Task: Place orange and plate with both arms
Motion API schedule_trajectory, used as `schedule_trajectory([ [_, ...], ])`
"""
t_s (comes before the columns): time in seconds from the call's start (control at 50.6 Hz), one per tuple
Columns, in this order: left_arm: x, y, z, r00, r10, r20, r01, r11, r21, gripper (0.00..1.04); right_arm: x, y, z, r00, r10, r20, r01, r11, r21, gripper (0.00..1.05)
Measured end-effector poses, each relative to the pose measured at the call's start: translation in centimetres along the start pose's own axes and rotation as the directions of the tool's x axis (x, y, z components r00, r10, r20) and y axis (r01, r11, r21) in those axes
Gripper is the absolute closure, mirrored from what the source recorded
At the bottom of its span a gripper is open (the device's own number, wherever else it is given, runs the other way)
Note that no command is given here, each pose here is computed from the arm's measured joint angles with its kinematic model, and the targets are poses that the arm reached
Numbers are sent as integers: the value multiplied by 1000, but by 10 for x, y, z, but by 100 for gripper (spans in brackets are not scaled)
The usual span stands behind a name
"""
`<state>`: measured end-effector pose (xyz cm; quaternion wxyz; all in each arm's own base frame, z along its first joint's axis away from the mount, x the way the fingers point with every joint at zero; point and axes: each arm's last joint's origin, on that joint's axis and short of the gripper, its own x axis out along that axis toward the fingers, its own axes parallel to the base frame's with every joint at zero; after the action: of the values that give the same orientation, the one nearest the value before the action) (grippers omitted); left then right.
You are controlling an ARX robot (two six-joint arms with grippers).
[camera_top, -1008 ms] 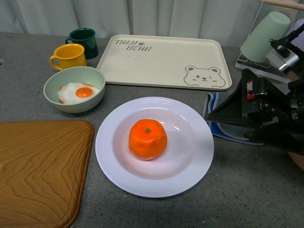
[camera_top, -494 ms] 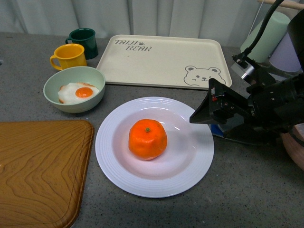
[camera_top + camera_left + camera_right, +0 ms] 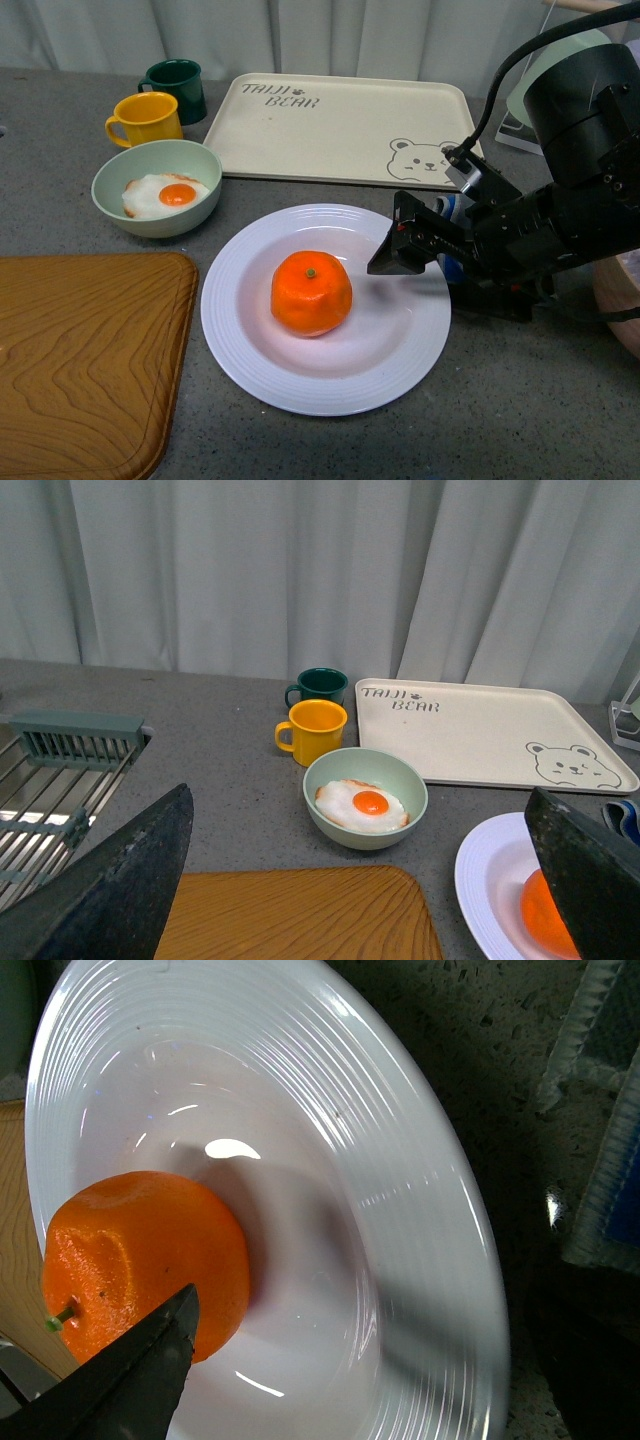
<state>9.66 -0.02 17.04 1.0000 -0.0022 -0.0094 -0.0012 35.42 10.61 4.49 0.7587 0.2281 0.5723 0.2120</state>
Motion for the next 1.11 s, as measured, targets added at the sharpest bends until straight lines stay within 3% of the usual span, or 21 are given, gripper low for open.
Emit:
schedule_trajectory([
  [0.237, 0, 0, 0, 1000, 0, 0, 0, 1000, 0, 7, 10, -2, 2, 999, -53, -13, 54, 996, 71, 55],
  [0.474, 0, 0, 0, 1000, 0, 0, 0, 1000, 0, 7, 10, 0, 5, 1000, -21, -22, 24, 994, 109, 90],
  [0.712, 0, 0, 0, 1000, 0, 0, 0, 1000, 0, 7, -3, 11, 15, 997, 69, 32, -72, 992, 104, 101],
  [0.909, 0, 0, 0, 1000, 0, 0, 0, 1000, 0, 7, -8, 6, 15, 989, 101, 107, -112, 988, 105, 101],
  [1.107, 0, 0, 0, 1000, 0, 0, 0, 1000, 0, 7, -18, 6, 25, 949, 186, 255, -215, 973, 87, 101],
])
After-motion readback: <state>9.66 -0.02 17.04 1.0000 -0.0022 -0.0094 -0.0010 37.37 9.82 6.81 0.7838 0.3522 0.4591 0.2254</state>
